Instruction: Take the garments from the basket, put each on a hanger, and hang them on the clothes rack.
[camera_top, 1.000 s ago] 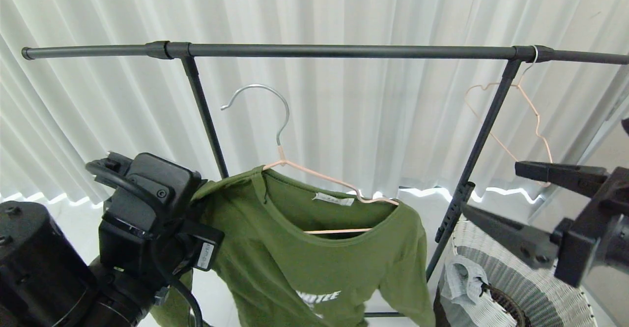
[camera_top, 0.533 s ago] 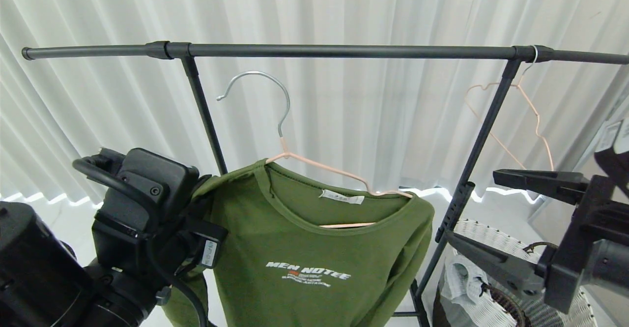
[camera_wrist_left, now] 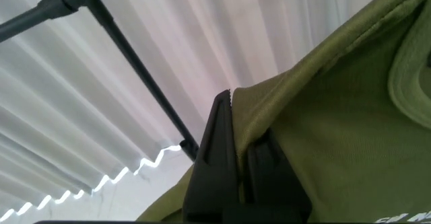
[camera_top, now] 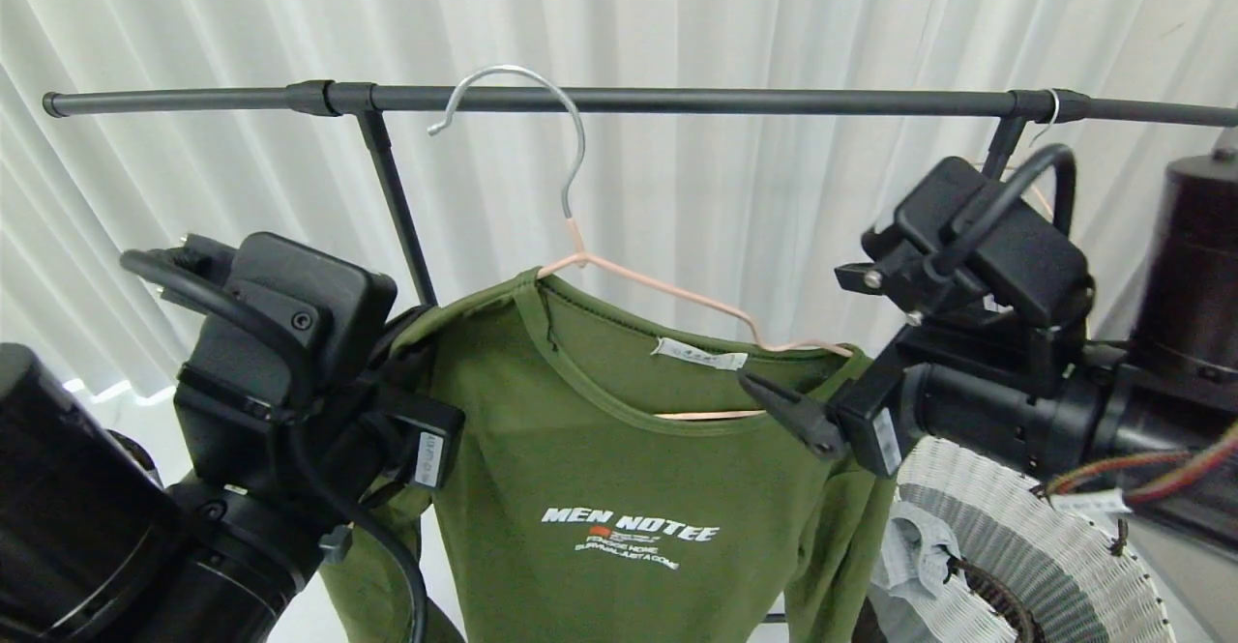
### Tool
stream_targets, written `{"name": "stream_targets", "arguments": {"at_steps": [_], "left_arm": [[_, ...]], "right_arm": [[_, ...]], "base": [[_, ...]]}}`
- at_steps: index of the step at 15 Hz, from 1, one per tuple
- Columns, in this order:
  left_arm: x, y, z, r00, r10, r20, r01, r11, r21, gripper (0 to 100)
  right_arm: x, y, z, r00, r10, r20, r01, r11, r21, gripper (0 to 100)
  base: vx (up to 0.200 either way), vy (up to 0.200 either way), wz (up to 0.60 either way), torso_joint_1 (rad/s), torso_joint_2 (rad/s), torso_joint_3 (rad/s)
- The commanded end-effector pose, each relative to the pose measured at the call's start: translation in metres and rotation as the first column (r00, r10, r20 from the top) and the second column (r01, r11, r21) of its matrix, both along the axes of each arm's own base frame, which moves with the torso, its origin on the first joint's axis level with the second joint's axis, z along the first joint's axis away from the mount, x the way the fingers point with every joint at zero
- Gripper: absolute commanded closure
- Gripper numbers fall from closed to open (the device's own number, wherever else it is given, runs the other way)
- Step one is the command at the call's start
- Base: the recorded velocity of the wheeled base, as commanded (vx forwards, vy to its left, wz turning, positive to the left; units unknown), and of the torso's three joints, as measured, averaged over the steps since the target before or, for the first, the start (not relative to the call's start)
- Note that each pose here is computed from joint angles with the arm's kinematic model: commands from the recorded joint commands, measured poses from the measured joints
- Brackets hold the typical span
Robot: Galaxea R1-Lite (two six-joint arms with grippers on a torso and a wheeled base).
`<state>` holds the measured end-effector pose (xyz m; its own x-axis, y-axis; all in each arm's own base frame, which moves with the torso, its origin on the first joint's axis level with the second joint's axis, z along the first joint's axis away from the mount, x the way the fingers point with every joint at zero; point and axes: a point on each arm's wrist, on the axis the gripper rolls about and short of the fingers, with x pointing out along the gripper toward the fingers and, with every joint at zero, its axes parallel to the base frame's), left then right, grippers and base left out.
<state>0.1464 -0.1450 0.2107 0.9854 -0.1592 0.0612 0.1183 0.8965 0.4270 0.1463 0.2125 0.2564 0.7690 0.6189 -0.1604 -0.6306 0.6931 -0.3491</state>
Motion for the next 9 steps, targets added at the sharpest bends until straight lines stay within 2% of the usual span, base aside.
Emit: {"name": "stream_targets", "arguments": {"at_steps": [1,5,9], "left_arm": [[0.005,-0.009,0.007,1.000,-0.008,0.015,0.009,1.000,-0.015,100],[0.013,-0.018,0.012,1.000,-0.008,0.023,0.009,1.000,-0.024,100],[0.007,-0.024,0.012,0.999,-0.045,0.026,0.046,0.999,-0.006,100]], "right_arm": [[0.024,0.019,-0.004,0.999,-0.031,0.011,0.031,0.999,-0.038,0],[0.030,0.024,0.000,0.999,-0.034,0.023,0.034,0.999,-0.035,0],[0.036,0.021,-0.001,0.998,-0.046,0.042,0.048,0.997,-0.062,0]], "base": [[0.000,0.000,0.00,0.000,0.00,0.000],[0.000,0.000,0.00,0.000,0.00,0.000],[0.000,0.000,0.00,0.000,0.00,0.000]]}}
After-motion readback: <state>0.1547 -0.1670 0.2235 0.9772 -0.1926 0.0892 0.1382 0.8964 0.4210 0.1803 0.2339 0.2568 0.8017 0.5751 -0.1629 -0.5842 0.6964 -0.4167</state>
